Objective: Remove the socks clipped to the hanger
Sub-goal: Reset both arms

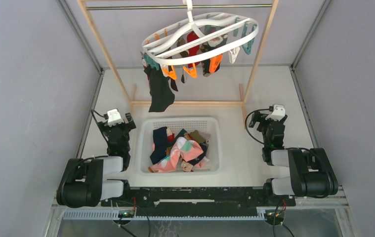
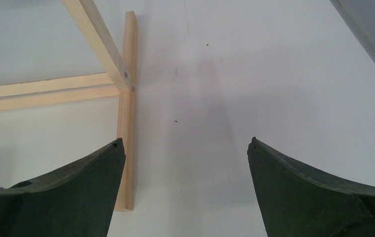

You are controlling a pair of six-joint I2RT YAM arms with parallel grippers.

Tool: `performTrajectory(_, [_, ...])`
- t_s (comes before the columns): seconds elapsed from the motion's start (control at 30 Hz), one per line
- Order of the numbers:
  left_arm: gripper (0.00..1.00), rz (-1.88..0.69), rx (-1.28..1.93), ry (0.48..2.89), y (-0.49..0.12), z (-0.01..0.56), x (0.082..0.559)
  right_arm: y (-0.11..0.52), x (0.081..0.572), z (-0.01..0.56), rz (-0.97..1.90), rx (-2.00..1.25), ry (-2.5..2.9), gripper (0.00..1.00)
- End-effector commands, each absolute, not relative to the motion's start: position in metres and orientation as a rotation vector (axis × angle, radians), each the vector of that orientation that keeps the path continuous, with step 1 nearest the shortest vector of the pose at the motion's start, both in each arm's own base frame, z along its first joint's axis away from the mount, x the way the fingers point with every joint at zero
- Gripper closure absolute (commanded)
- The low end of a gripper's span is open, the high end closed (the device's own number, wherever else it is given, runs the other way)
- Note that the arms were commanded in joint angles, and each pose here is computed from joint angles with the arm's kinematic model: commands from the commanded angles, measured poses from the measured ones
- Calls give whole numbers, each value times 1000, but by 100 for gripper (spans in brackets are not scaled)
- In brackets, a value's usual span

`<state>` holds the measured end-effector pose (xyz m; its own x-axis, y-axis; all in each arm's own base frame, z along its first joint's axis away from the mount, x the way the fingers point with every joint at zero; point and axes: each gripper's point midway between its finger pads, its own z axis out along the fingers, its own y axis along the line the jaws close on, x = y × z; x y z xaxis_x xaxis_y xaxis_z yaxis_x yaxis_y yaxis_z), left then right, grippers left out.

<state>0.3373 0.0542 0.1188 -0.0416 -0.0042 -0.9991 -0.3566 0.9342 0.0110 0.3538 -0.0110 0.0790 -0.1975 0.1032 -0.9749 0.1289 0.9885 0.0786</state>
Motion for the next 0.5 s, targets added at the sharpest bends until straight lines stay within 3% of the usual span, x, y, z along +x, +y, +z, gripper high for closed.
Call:
performTrajectory(0.0, [0, 290, -284, 1538, 56, 138, 345, -12, 367, 104, -7, 181, 1698, 0])
performTrajectory(0.47, [0, 291, -284, 1538, 56, 138, 345, -11, 367, 104, -3, 179, 1699, 0])
